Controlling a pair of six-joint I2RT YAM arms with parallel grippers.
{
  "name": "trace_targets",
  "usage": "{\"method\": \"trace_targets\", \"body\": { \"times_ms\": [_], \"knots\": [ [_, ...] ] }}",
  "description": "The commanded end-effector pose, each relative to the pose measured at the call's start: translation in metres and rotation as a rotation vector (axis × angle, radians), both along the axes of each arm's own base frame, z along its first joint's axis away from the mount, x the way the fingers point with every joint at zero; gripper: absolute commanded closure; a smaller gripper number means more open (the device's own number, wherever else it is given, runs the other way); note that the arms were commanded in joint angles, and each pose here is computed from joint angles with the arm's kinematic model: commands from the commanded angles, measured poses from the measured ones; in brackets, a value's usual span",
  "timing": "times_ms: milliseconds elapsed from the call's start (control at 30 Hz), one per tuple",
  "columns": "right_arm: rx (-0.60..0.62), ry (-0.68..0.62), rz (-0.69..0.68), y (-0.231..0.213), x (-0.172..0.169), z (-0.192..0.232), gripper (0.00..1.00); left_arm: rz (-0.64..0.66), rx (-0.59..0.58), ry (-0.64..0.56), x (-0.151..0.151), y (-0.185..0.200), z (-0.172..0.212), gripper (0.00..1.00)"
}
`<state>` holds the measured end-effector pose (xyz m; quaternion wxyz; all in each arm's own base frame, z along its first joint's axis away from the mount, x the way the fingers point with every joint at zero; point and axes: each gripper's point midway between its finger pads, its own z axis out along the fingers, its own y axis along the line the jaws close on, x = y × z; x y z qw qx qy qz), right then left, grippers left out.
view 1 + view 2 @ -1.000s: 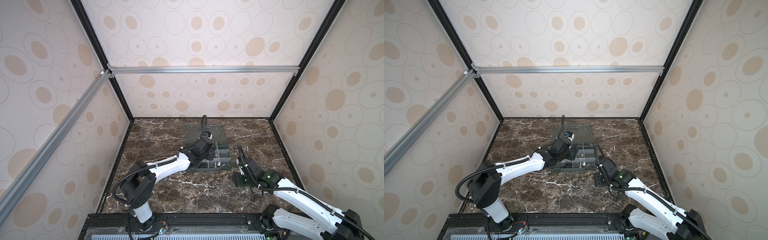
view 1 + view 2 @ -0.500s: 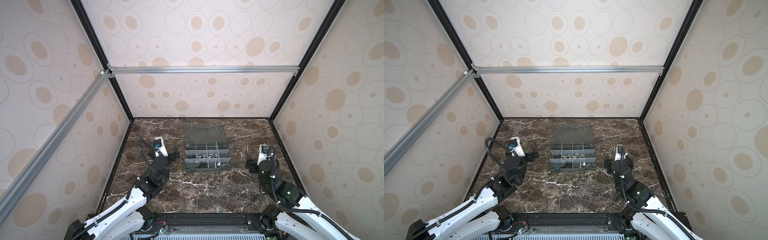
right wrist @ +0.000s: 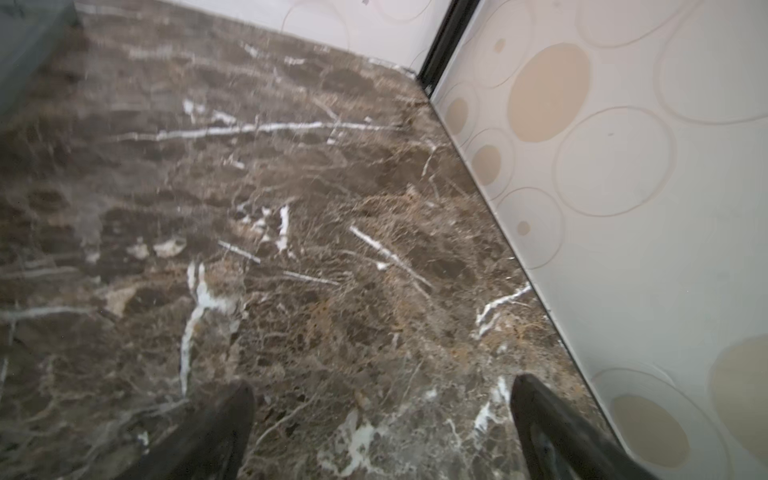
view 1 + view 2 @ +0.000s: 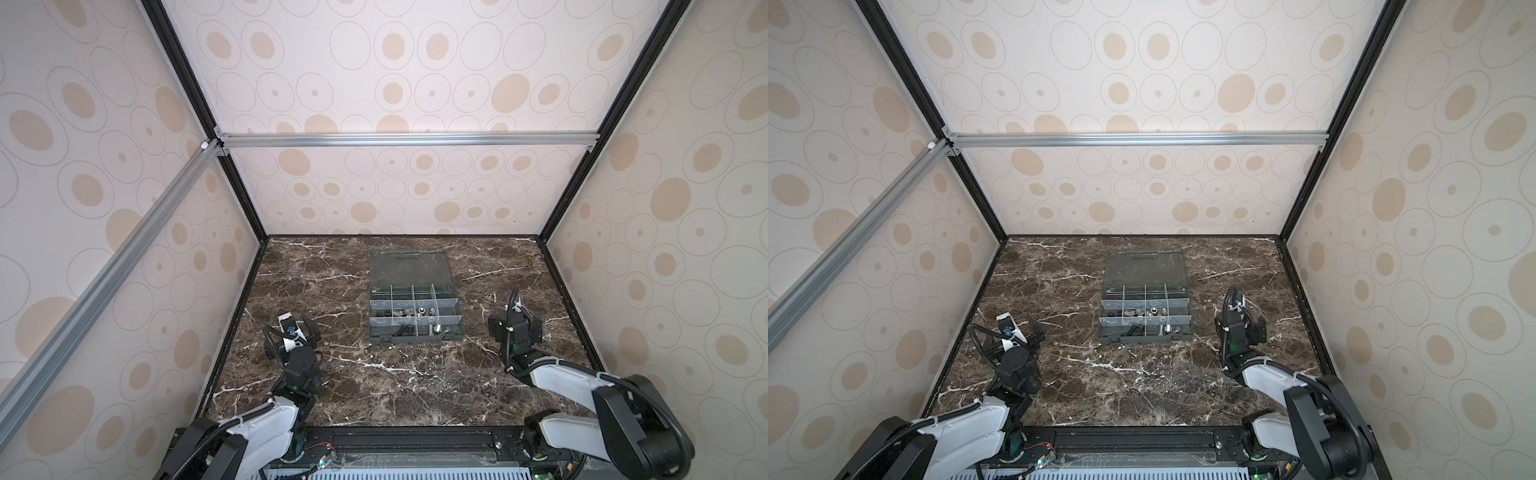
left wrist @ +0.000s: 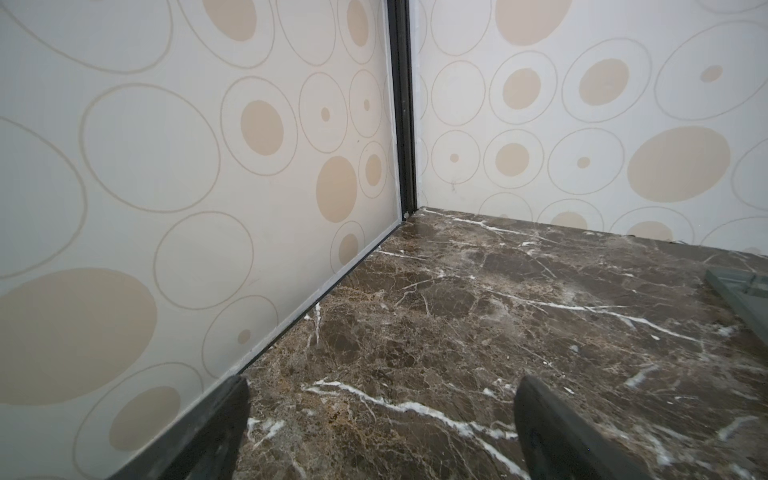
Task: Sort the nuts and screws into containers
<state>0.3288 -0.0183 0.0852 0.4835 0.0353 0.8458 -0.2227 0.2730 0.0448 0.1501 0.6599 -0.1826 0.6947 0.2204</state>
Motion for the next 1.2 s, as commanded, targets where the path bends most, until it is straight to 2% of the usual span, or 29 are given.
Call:
{"method": "trace_targets", "body": {
  "times_ms": [0, 67, 133, 233, 300, 333, 400, 467, 500, 533, 633, 1167],
  "knots": [
    [0.080, -0.175, 0.062, 0.007, 0.038, 0.035, 0.00, -0.079, -0.072, -0.132, 0.014, -0.002, 0.014, 0.01],
    [0.092, -0.178, 0.055, 0.004, 0.047, 0.034, 0.00, -0.099, -0.060, -0.108, 0.032, -0.005, 0.013, 0.01],
    [0.167, -0.203, 0.068, 0.001, 0.052, 0.021, 0.00, -0.155, 0.013, -0.014, 0.059, -0.017, 0.009, 0.01],
    [0.188, -0.248, 0.114, 0.002, 0.059, 0.012, 0.00, -0.200, 0.080, 0.041, 0.081, -0.026, 0.007, 0.01],
    [0.234, -0.155, 0.102, 0.000, 0.061, 0.003, 0.00, -0.227, 0.078, 0.005, 0.081, -0.023, 0.003, 0.01],
    [0.228, -0.186, 0.099, -0.004, 0.065, 0.004, 0.00, -0.213, 0.068, -0.025, 0.078, -0.015, 0.003, 0.01],
    [0.231, -0.174, 0.099, -0.003, 0.063, 0.003, 0.00, -0.252, 0.004, 0.007, 0.083, -0.011, -0.005, 0.01],
    [0.236, -0.159, 0.095, -0.004, 0.063, 0.002, 0.00, -0.315, 0.020, -0.032, 0.084, -0.017, -0.006, 0.01],
    [0.231, -0.171, 0.095, -0.004, 0.064, 0.003, 0.00, -0.321, 0.024, -0.013, 0.084, -0.017, -0.011, 0.01],
    [0.232, -0.173, 0.096, -0.004, 0.064, 0.003, 0.00, -0.313, -0.005, 0.039, 0.089, -0.016, -0.019, 0.01],
    [0.238, -0.155, 0.095, -0.003, 0.063, 0.001, 0.00, -0.309, -0.026, 0.055, 0.099, -0.011, -0.022, 0.01],
    [0.233, -0.163, 0.099, -0.003, 0.062, 0.003, 0.00, -0.307, -0.016, 0.033, 0.097, -0.011, -0.017, 0.01]
  ]
}}
